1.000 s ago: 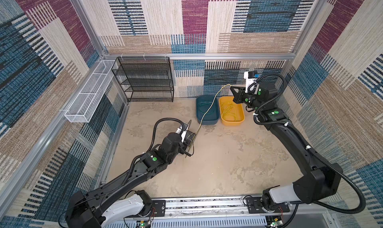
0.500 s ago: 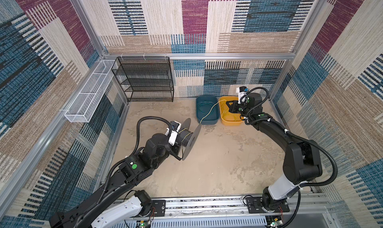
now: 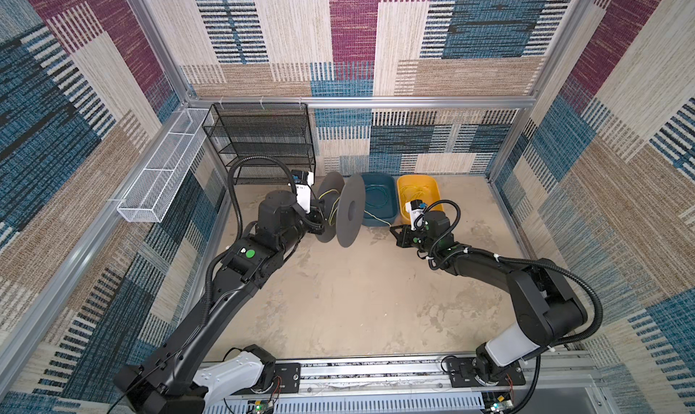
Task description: Wrap the cables
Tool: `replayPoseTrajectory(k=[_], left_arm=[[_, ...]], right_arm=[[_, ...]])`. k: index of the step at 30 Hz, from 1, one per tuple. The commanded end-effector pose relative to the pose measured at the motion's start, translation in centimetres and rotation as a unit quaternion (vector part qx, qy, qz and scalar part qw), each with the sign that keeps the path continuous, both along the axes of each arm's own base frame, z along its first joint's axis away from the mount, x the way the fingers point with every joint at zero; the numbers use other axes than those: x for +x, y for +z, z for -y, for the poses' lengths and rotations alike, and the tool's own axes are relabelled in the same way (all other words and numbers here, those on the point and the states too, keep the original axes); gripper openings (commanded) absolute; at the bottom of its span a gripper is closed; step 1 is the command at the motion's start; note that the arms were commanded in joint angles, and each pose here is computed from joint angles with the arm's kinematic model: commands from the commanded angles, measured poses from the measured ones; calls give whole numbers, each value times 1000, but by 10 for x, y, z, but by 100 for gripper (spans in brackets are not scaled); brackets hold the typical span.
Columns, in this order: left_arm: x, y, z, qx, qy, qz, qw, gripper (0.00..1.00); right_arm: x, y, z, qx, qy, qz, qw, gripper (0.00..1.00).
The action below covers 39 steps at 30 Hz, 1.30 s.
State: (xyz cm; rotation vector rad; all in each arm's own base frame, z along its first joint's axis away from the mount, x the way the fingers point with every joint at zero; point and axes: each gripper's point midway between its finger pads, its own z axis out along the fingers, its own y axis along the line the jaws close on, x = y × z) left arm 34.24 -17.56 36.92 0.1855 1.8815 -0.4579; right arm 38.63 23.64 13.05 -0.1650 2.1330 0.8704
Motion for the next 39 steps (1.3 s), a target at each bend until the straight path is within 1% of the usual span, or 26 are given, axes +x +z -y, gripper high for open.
replayPoseTrajectory(k=[1, 5, 9, 13, 18, 20, 23, 26, 31, 39], left_arm=[[23, 50, 3, -97, 21, 67, 993, 0], [48, 53, -8, -113, 80, 88, 987, 0], [77, 39, -15, -110, 139, 87, 980, 0], [103, 21, -6, -74, 163, 85, 980, 0], [123, -2, 9, 4, 196, 83, 977, 0], [130, -10, 17, 47, 205, 85, 974, 0], [138, -26, 27, 101, 208, 81, 969, 0], [144, -46, 35, 141, 203, 75, 966, 0], [140, -75, 48, 181, 183, 72, 964, 0], [129, -100, 46, 208, 173, 61, 961, 0]], right_arm=[[-3, 8, -17, 17, -2, 29, 999, 0], [-32, 5, -39, 28, 10, 30, 999, 0], [-70, 15, -57, 35, 17, 42, 998, 0], [-105, 36, -69, 27, 23, 66, 997, 0], [-141, 75, -81, 27, 41, 101, 994, 0], [-156, 95, -84, 36, 55, 116, 991, 0], [-167, 126, -83, 50, 65, 137, 987, 0], [-173, 160, -77, 69, 70, 164, 982, 0], [-174, 192, -74, 71, 73, 193, 976, 0], [-170, 211, -73, 80, 77, 206, 972, 0]])
